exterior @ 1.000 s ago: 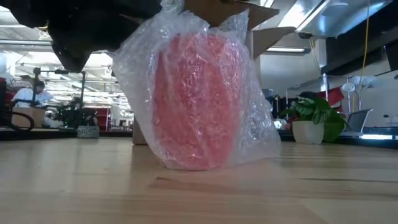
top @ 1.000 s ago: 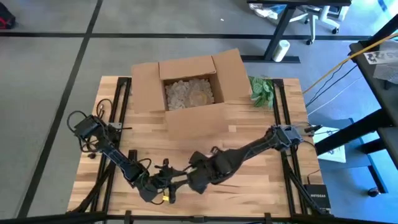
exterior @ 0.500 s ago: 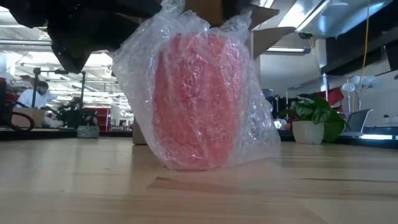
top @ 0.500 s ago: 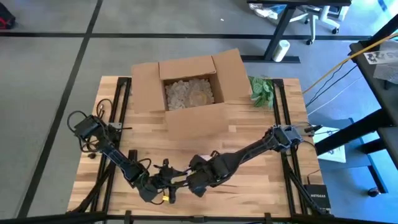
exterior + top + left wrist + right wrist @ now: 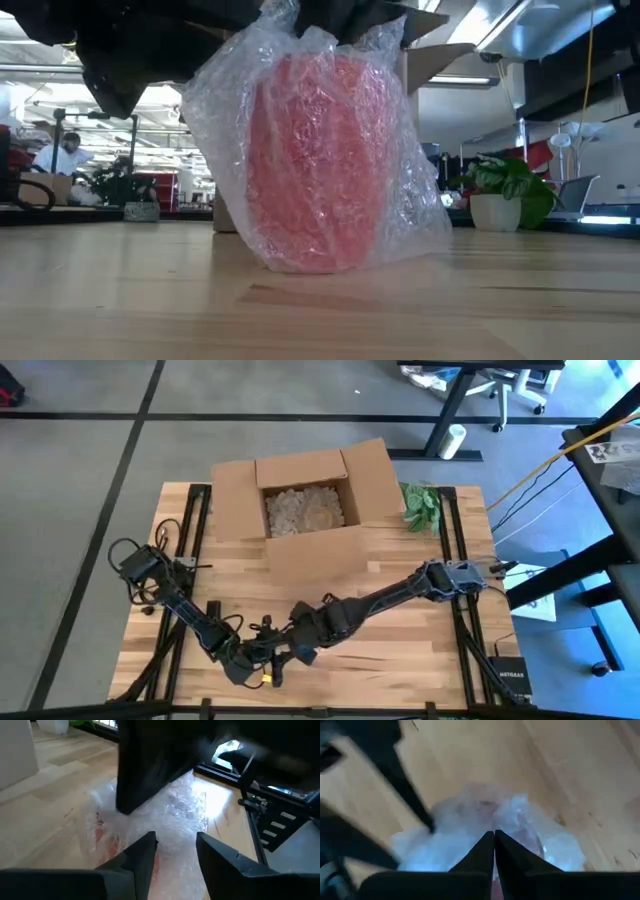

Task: Wrap mug
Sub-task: Wrap the red mug with bubble wrap

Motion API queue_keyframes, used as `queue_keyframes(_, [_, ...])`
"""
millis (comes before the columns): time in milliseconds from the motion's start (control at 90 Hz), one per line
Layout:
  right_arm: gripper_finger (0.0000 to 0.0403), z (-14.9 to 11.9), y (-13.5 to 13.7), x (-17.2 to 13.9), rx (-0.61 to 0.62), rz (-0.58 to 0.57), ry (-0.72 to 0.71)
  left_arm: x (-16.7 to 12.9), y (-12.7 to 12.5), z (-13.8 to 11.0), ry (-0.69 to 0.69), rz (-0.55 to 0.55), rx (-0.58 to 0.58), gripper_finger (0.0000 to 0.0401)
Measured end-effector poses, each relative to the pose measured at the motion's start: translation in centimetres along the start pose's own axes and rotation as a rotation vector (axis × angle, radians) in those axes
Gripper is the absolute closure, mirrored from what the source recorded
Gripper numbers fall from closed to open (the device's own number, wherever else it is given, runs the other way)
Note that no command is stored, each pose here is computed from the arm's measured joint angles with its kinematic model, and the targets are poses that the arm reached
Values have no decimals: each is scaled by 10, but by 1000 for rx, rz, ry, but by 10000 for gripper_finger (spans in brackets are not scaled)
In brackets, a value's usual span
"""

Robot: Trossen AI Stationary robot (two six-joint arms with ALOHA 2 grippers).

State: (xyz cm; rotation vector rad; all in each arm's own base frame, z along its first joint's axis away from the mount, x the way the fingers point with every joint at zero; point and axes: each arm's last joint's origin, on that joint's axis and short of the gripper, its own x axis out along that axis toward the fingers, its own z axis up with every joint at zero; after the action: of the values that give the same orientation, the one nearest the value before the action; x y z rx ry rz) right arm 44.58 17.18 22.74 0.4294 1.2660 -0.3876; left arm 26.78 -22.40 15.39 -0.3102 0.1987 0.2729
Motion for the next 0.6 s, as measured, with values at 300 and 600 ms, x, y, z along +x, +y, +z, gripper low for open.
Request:
queue_keyframes(300, [403,-4,6,37,-54,39,142,-8,-5,-2,0,-23,11,272])
queue_keyframes(600, [403,-3,10,39,-78,59,105,-46,-22,-5,-33,-71,-39,272])
